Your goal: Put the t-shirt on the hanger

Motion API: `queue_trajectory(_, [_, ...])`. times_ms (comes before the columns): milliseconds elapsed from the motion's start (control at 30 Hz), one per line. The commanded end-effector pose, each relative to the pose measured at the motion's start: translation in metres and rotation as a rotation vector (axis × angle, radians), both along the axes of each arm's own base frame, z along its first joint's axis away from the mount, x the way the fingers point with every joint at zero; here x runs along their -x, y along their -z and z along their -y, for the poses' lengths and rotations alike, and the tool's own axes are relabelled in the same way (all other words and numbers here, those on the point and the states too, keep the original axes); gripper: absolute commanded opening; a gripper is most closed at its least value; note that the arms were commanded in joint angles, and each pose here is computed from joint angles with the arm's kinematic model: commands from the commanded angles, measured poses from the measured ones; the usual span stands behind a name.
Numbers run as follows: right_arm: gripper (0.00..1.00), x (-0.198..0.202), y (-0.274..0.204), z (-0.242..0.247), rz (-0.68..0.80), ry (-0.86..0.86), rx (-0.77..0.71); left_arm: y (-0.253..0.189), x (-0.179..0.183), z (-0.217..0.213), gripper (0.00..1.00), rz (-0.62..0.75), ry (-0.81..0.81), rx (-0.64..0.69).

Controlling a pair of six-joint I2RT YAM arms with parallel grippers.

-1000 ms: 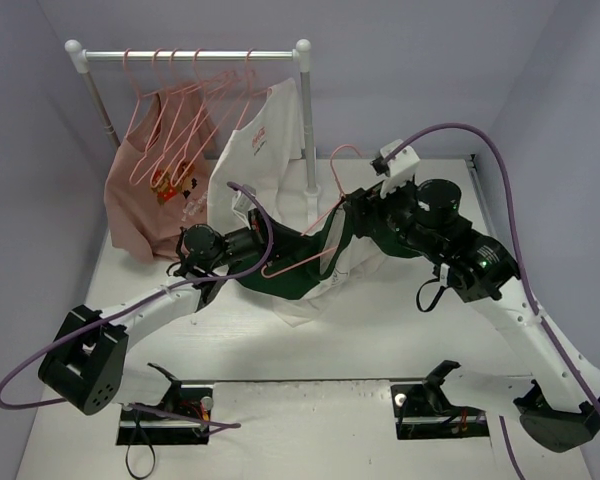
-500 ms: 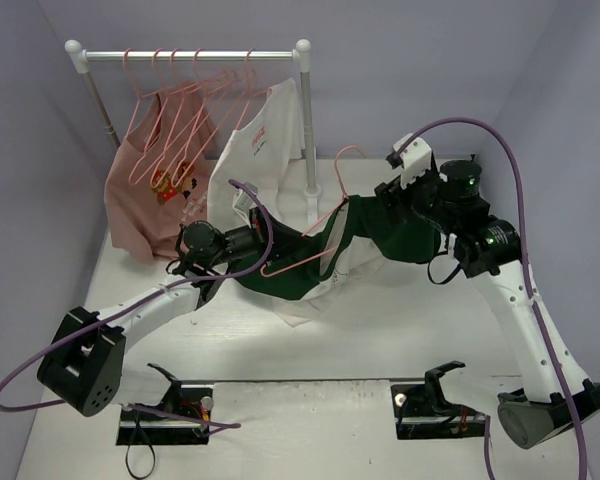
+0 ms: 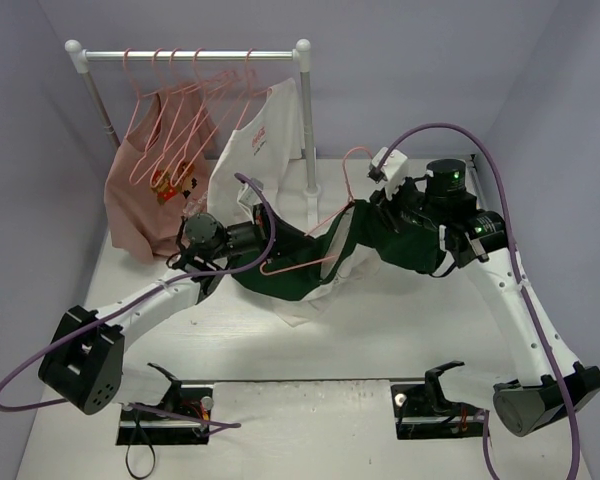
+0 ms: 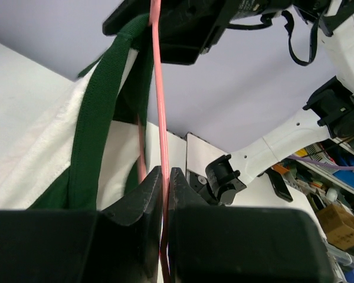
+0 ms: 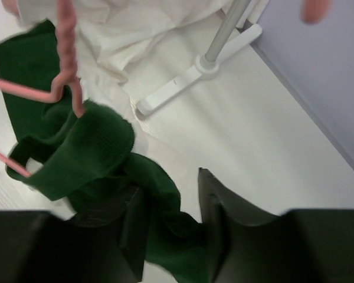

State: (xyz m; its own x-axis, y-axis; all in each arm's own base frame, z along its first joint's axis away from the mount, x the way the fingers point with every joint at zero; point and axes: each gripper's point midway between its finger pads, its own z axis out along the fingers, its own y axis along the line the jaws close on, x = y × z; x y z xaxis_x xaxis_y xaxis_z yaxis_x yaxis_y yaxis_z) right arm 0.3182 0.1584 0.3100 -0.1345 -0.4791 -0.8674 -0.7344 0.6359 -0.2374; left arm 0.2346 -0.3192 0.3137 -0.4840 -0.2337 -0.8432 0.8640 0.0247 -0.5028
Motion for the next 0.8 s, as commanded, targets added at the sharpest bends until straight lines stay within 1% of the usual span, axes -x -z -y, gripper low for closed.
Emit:
queue_trajectory(0, [0.18,0.001,-0.014,-0.013,0.024,-0.065,-0.041,-0.064,0.01,-0.002,0.0,0.262,0.026,0.078])
queue_trajectory(67, [0.1,0.003,-0.016,-0.017,0.019,-0.09,-0.054,-0.061,0.005,-0.002,0.0,0.247,0.022,0.039])
queue_trajectory(100, [0.07,0.005,-0.016,-0.021,0.012,-0.11,-0.065,-0.068,0.003,-0.002,0.0,0.261,0.018,0.034])
queue_trajectory(133, [0.07,0.005,-0.018,-0.022,0.013,-0.117,-0.071,-0.069,0.001,-0.001,0.0,0.267,0.017,0.016])
queue_trajectory(200, [0.08,0.007,-0.023,-0.026,0.016,-0.137,-0.085,-0.067,-0.003,0.0,0.0,0.275,0.012,-0.019])
queue_trajectory(267, [0.11,0.008,-0.031,-0.028,0.03,-0.149,-0.097,-0.071,-0.004,0.0,0.0,0.293,0.012,-0.026])
queue_trajectory(433, [0.13,0.009,-0.048,-0.032,0.063,-0.175,-0.113,-0.08,-0.004,0.002,0.0,0.317,0.023,-0.023])
queue_trajectory(767, [0.18,0.003,-0.059,-0.044,0.075,-0.228,-0.129,-0.091,-0.01,0.005,0.0,0.37,0.021,-0.047])
